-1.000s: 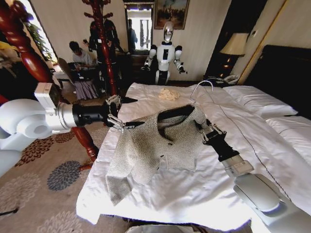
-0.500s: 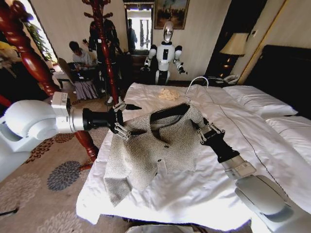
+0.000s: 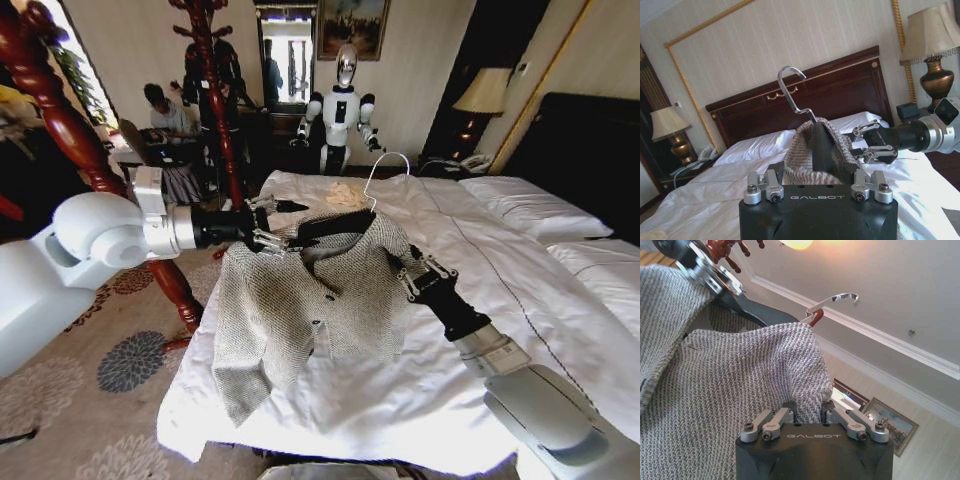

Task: Pick up the clothes from the bed and hang them on the clothes hanger.

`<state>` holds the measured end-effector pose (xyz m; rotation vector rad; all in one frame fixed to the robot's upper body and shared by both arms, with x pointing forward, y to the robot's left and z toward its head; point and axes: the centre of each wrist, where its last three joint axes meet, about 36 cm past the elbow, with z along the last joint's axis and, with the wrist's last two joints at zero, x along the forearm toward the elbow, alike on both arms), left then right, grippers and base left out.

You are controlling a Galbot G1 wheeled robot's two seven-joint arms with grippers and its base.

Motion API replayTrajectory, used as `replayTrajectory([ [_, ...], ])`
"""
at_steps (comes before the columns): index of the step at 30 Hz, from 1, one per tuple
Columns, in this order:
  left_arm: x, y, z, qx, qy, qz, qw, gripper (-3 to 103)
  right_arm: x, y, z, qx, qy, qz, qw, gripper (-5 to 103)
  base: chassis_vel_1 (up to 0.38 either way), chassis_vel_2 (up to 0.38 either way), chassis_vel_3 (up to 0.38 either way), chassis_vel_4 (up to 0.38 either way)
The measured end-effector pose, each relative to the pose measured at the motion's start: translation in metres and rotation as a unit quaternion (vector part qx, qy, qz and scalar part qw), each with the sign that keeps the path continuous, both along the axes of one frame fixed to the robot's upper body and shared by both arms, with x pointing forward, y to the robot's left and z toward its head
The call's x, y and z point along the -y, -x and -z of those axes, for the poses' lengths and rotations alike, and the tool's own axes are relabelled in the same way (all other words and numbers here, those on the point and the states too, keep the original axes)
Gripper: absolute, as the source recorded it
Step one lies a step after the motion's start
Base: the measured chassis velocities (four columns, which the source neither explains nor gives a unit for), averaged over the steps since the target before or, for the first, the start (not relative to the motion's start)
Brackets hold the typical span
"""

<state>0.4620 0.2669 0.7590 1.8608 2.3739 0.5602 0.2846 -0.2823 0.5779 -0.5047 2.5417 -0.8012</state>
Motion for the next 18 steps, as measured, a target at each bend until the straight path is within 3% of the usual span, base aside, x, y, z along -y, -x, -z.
replayTrajectory([
  [4, 0.021, -0.018, -0.008, -0.005, -0.001, 0.034, 0.9994, 44, 0.000, 0.001, 0.000, 0.004, -0.002, -0.003, 1.000, 23, 0.000, 0.000, 0.000, 0.000],
  [5, 0.021, -0.018, -0.008, -0.005, -0.001, 0.034, 0.9994, 44, 0.000, 0.001, 0.000, 0.004, -0.002, -0.003, 1.000, 23, 0.000, 0.000, 0.000, 0.000],
  [8, 0.030, -0.028, -0.012, -0.009, -0.001, 0.056, 0.9984, 28, 0.002, 0.001, -0.001, 0.007, -0.003, -0.001, 1.000, 23, 0.000, 0.000, 0.000, 0.000],
  [10, 0.031, -0.030, -0.012, -0.010, 0.000, 0.059, 0.9982, 28, 0.002, 0.001, -0.001, 0.008, -0.003, 0.000, 1.000, 23, 0.000, 0.000, 0.000, 0.000],
  [12, 0.032, -0.032, -0.011, -0.010, 0.002, 0.062, 0.9980, 17, 0.002, 0.001, -0.001, 0.008, -0.005, 0.001, 1.000, 23, 0.000, 0.000, 0.000, 0.000],
  [15, 0.032, -0.032, -0.013, -0.008, 0.008, 0.063, 0.9980, 21, 0.002, 0.001, 0.000, 0.008, -0.007, 0.002, 1.000, 23, 0.000, 0.000, 0.000, 0.000],
  [16, 0.030, -0.030, -0.017, -0.007, 0.019, 0.062, 0.9979, 32, 0.002, 0.001, 0.000, 0.008, -0.008, 0.003, 1.000, 23, 0.000, 0.000, 0.000, 0.000],
  [18, 0.026, -0.025, -0.025, -0.007, 0.041, 0.062, 0.9972, 37, 0.003, 0.000, 0.002, 0.008, -0.005, 0.006, 1.000, 23, 0.000, 0.000, 0.000, 0.000],
])
